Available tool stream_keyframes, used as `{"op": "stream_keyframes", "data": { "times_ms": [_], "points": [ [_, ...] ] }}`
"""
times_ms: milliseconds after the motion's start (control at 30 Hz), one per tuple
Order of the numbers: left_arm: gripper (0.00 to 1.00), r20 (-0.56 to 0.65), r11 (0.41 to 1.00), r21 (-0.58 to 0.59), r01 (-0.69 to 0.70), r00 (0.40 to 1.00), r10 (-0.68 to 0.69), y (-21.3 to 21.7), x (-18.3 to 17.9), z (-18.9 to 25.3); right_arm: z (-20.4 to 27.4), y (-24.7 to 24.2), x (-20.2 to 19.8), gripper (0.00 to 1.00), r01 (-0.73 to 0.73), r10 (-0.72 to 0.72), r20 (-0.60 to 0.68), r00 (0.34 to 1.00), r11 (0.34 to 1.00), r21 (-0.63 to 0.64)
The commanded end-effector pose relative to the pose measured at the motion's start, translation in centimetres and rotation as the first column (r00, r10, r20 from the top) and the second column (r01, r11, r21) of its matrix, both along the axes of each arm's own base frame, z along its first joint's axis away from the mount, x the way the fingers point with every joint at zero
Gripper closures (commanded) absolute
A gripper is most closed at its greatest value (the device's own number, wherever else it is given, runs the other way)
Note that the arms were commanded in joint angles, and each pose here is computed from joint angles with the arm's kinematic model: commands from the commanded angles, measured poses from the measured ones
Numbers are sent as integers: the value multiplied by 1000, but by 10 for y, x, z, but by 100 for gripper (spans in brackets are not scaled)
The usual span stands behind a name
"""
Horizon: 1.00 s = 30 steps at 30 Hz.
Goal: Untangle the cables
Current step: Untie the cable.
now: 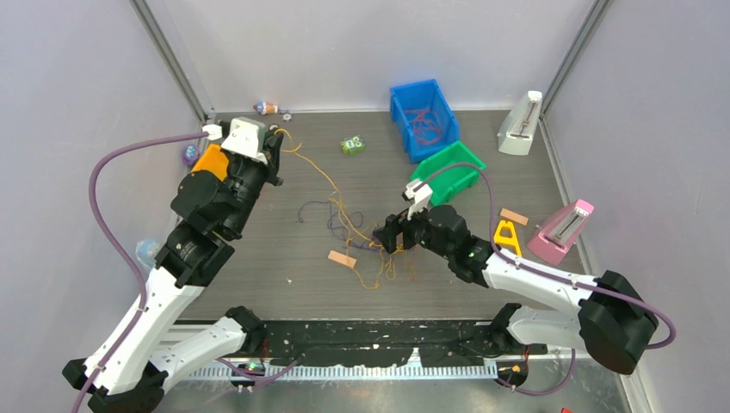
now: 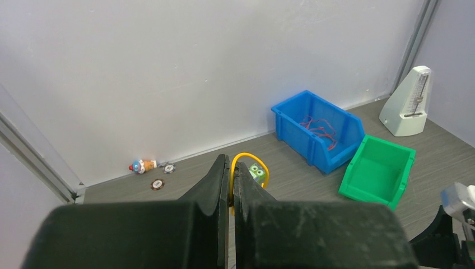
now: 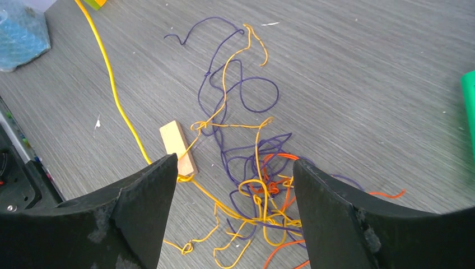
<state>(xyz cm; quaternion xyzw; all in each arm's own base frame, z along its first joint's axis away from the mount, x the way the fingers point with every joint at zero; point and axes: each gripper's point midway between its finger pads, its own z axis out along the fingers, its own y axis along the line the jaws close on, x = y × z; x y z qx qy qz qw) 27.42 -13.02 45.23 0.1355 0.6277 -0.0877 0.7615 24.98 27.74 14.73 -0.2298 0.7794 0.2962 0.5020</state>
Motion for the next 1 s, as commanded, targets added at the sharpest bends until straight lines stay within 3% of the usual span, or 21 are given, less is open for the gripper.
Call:
{"op": "stream_keyframes", "data": {
  "times_ms": [0,200,433,500,633,700,967],
  "points": [
    [100,35,1000,-21,-17,999,18,7,-3,13,25,-4,5,20,35,-40,83,996,997,65],
    [100,27,999,-37,12,1000,-11,1,-4,12,23,27,-25,23,-222,214,81,973,970,100],
    [100,17,999,-38,15,1000,-14,1,-4,7,3,49,-16,31,-232,232,9,973,970,70],
    [100,7,999,-47,20,1000,-20,0,-4,3,3,52,-11,44,-219,220,-3,976,973,67],
    [100,-55,999,-43,30,998,-33,-7,0,-25,16,58,-8,83,-222,224,-10,975,972,82],
    [100,-87,999,-35,12,996,-15,-5,2,-41,28,58,-7,92,-218,218,3,976,972,91],
    [100,-273,994,-80,-77,961,53,11,26,-112,74,47,-5,95,-183,179,48,983,980,83]
  ]
}}
